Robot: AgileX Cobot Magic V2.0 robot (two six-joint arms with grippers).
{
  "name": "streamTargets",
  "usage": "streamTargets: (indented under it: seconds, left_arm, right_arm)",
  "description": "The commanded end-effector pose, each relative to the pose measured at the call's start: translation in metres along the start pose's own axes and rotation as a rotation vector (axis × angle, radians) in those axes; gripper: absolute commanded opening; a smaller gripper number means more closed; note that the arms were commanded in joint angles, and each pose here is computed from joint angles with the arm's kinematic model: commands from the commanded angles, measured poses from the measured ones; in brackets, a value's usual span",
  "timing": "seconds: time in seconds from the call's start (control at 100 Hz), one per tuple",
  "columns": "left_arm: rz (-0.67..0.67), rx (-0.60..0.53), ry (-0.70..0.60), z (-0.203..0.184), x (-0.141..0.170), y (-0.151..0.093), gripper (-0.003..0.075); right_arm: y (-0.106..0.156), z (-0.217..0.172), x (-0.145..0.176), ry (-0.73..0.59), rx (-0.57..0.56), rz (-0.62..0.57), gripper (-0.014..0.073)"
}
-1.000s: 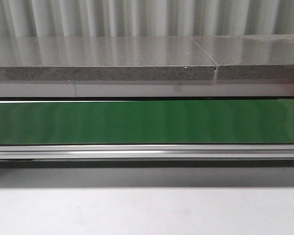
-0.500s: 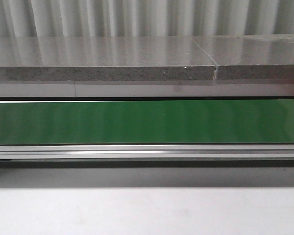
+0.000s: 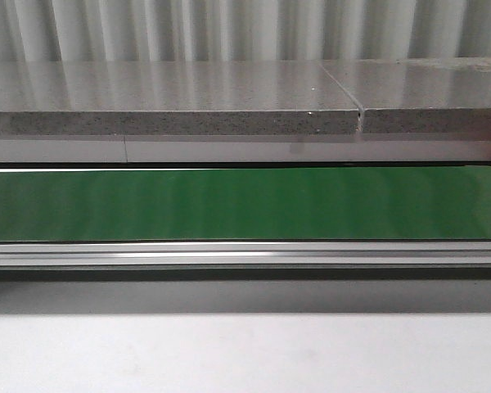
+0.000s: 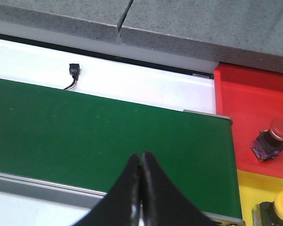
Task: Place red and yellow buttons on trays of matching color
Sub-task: 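Move the left gripper over the next red button to grasp it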
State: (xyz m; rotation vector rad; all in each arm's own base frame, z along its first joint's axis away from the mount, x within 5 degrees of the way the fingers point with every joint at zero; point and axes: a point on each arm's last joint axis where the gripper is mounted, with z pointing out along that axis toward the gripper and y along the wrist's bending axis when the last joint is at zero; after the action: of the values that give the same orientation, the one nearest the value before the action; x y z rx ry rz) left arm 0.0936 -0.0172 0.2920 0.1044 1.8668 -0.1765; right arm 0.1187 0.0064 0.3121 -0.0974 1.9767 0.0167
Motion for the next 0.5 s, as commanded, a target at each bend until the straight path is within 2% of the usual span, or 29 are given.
streamTargets:
  seconds: [0.0, 0.09, 0.23, 0.31, 0.49]
  left_arm:
    - [-0.007, 0.008, -0.101, -0.003, -0.015, -0.001, 0.0554]
    - [-0.025, 0.01, -0.107, -0.003, -0.016, -0.001, 0.0554]
    - [-0.135, -0.036, -0.136, -0.006, -0.03, 0.003, 0.0554]
    - [-0.208, -0.109, -0.134, -0.003, -0.038, 0.011, 0.0554]
    - [-0.301, -0.33, -0.037, 0.016, -0.041, 0.04, 0.0554]
  right_arm:
    - [-0.001, -0.004, -0.015, -0.102, 0.009, -0.013, -0.0067]
    - [-0.001, -0.004, -0.015, -0.102, 0.009, -0.013, -0.0067]
    - [-0.001, -0.004, -0.015, -0.102, 0.009, -0.013, -0.0067]
    - [-0.001, -0.004, -0.015, -0.102, 0.009, -0.013, -0.0067]
    - [-0.001, -0.004, -0.015, -0.102, 0.009, -0.013, -0.0067]
